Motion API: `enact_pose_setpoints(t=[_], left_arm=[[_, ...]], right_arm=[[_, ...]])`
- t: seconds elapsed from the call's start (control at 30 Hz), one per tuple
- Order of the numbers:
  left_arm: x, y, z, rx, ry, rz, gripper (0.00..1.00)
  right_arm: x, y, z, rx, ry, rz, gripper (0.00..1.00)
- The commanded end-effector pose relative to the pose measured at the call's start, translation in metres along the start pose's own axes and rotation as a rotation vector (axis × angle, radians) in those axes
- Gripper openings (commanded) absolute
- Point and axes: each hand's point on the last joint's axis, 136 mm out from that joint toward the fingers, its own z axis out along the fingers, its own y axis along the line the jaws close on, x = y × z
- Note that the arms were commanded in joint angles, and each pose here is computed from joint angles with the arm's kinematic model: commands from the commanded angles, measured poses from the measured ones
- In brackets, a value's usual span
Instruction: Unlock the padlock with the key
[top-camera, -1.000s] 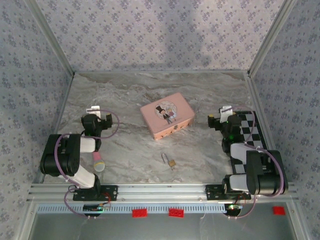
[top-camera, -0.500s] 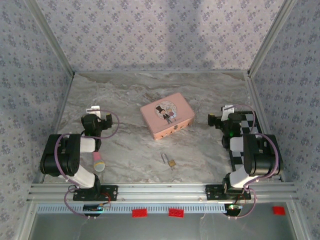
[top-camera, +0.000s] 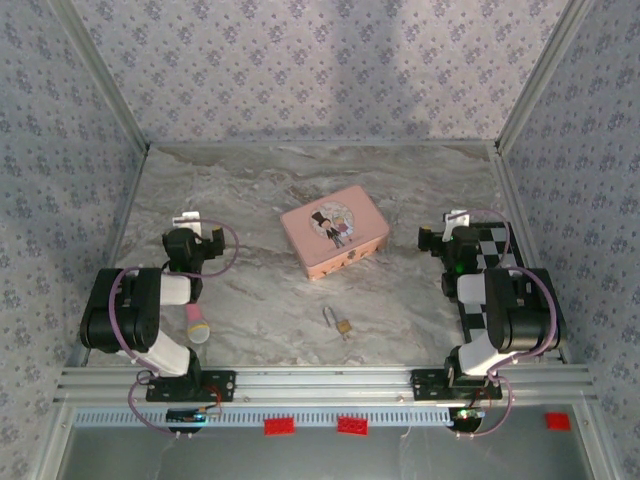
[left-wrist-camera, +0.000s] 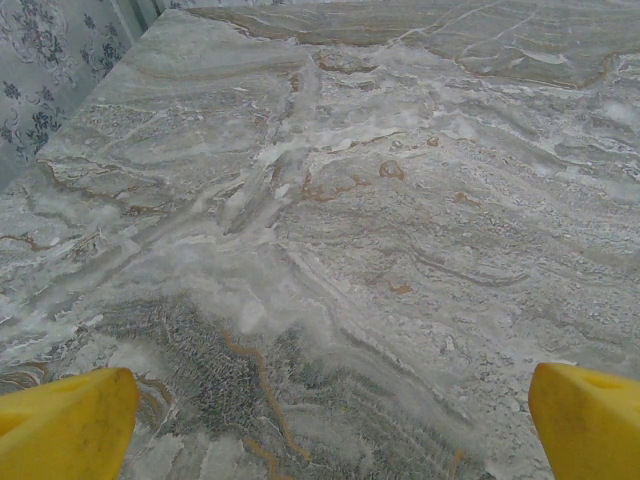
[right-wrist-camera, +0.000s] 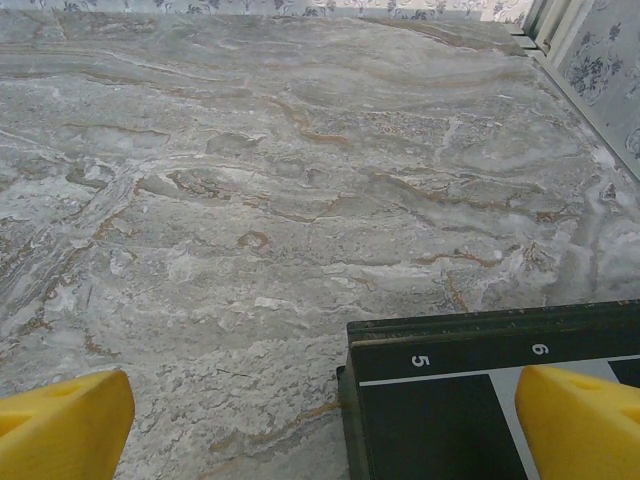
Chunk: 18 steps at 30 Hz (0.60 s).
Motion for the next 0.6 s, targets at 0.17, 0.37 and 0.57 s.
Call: enact_pose_setpoints(t=[0.17,0.37,0.57], left_arm=[[-0.0153,-0.0012,0.0014,0.012,-0.041,-0.024,1.00],[-0.0146,-0.0013,0.0014,0.012,-0.039,-0.024,1.00],[-0.0153,-0.0007,0.0014,0.010,-0.041,-0.023,1.00]], right_arm=[[-0.0073,-0.0035,-0.0005,0.023,-0.025,0.018,0.99],[-0.0071,-0.0036,0.0003,0.022,-0.021,0.019,0.99],[-0.0070,-0.0042,0.0009,0.020,-0.017,0.024,0.99]])
